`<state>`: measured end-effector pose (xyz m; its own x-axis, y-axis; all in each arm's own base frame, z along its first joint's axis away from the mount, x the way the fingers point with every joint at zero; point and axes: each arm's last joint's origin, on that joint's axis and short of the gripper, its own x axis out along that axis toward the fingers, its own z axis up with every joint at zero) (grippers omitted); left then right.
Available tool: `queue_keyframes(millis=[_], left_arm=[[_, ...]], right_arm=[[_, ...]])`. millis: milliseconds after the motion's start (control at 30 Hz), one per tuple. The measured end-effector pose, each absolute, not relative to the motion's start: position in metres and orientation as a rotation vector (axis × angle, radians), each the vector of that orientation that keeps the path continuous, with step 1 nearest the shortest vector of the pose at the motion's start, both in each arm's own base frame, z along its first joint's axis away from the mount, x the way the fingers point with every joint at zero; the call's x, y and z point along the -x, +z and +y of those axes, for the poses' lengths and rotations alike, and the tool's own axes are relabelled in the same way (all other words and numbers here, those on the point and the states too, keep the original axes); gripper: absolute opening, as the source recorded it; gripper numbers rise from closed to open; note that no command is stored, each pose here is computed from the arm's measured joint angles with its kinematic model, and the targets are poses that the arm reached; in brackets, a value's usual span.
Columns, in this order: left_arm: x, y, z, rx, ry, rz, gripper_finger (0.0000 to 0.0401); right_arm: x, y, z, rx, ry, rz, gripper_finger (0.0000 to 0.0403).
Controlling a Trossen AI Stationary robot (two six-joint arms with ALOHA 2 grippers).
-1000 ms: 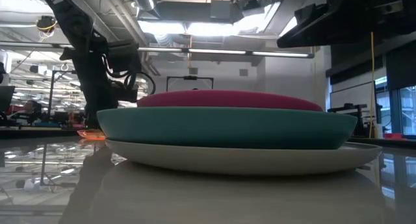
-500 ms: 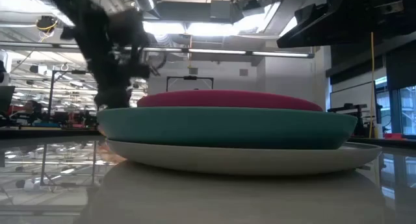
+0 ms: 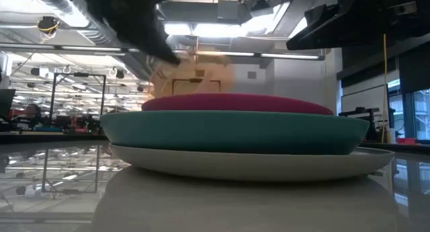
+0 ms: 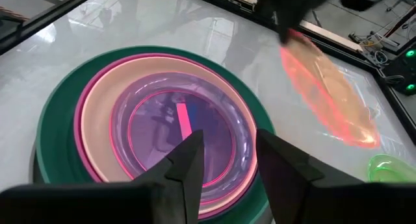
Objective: Stack plastic plates
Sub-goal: Stack the light orange plate on top of the light pink plate
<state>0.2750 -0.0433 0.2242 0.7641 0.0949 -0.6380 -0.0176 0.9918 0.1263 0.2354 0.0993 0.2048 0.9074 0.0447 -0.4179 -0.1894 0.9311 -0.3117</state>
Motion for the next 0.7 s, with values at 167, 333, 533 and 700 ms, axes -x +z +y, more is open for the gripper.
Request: queue_keyframes(millis=[167, 333, 533, 700], left_arm=[[-0.283, 0.227, -0.072, -0.098, -0.109, 0.580, 0.0005], [-0.292, 0.219, -0.093, -0.097, -0.202, 0.518, 0.0005], [-0.305, 0.194, -0.106, -0.103, -0.250, 0.538, 0.0005], [-0.310, 0.182, -0.107, -0.107, -0.246, 0.558, 0.0005]], right_arm=[[-0.235, 0.205, 0.099, 0.357, 0.116, 0.418, 0.0133], [-0.235, 0.205, 0.099, 0.357, 0.116, 0.418, 0.0133], [-0.235, 0.205, 0.099, 0.357, 0.116, 0.418, 0.0133], [-0.235, 0.205, 0.099, 0.357, 0.116, 0.418, 0.0133]])
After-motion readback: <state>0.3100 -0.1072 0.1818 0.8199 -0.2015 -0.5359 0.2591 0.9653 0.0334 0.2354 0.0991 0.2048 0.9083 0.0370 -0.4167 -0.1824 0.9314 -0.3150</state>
